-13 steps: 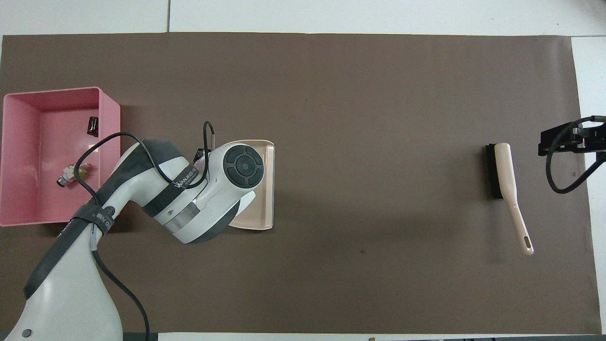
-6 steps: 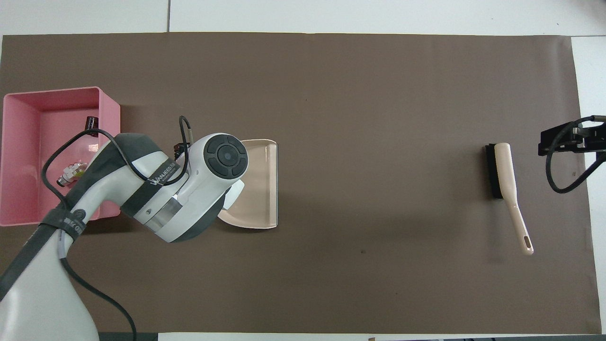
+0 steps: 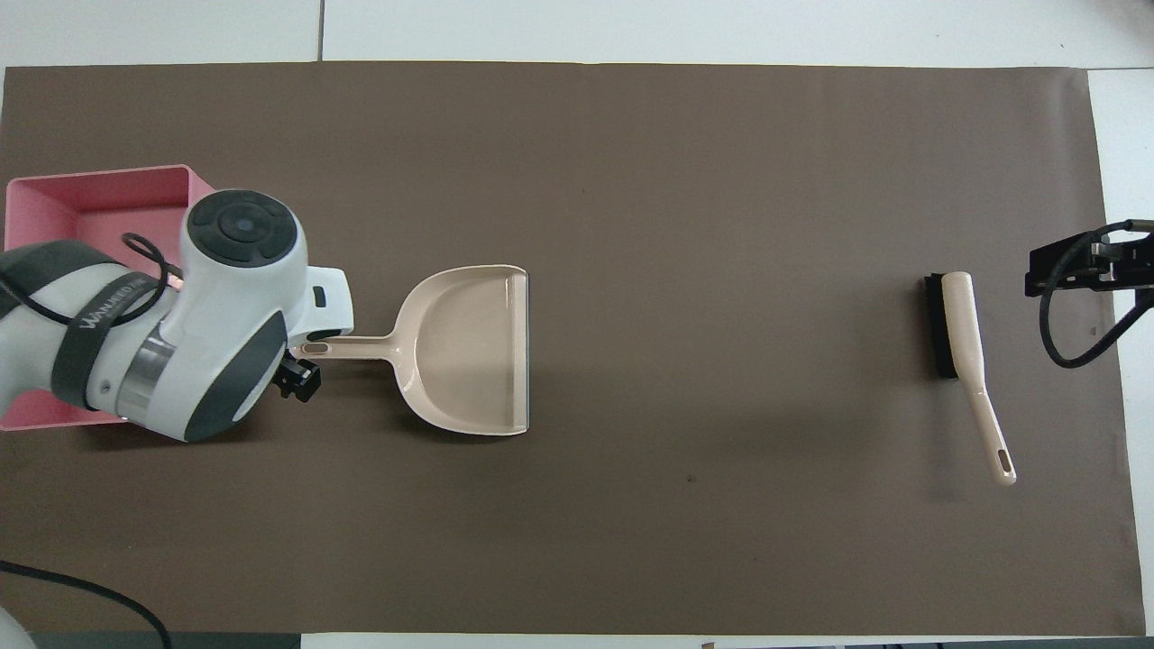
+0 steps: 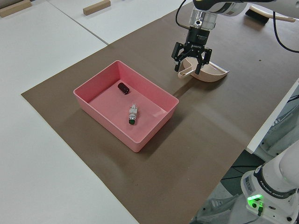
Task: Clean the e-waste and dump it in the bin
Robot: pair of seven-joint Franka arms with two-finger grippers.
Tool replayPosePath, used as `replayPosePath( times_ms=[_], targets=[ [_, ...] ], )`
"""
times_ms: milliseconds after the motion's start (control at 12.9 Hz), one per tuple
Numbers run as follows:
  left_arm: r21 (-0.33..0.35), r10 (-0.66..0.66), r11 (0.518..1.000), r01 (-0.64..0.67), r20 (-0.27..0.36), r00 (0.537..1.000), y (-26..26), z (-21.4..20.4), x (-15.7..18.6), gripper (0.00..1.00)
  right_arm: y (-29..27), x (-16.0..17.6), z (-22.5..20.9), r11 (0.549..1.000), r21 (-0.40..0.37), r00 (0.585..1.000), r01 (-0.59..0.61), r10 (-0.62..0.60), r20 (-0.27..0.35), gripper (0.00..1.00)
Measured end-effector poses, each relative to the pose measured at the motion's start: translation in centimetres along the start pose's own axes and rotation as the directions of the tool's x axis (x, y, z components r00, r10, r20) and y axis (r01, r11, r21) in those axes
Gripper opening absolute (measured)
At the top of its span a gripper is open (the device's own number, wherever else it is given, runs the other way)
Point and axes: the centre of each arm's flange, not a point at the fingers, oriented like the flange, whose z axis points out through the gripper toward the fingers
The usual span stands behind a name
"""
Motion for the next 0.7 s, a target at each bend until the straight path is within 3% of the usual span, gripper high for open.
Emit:
replayPosePath(
  times_ms=[155, 386, 695],
  targets=[
    [-0.12, -0.185, 0.976, 0.183, -0.008, 0.983, -5.5, 0.5, -1.7, 0.98, 0.0, 0.0, 0.0, 1.0, 0.0, 1.0, 0.0, 0.0, 0.0, 1.0],
    [-0.24, -0.346, 0.917, 0.319, -0.08, 0.935, -11.8, -1.9, -3.8, 0.98, -0.3, 0.0, -0.1, 1.0, 0.024, 1.0, -0.012, 0.012, 0.0, 1.0],
    [-0.279, -0.44, 0.881, 0.382, -0.188, 0.878, -15.9, -8.3, -6.0, 0.98, -0.6, 0.0, -0.2, 0.998, 0.055, 1.0, -0.021, 0.021, 0.001, 1.0]
  ],
)
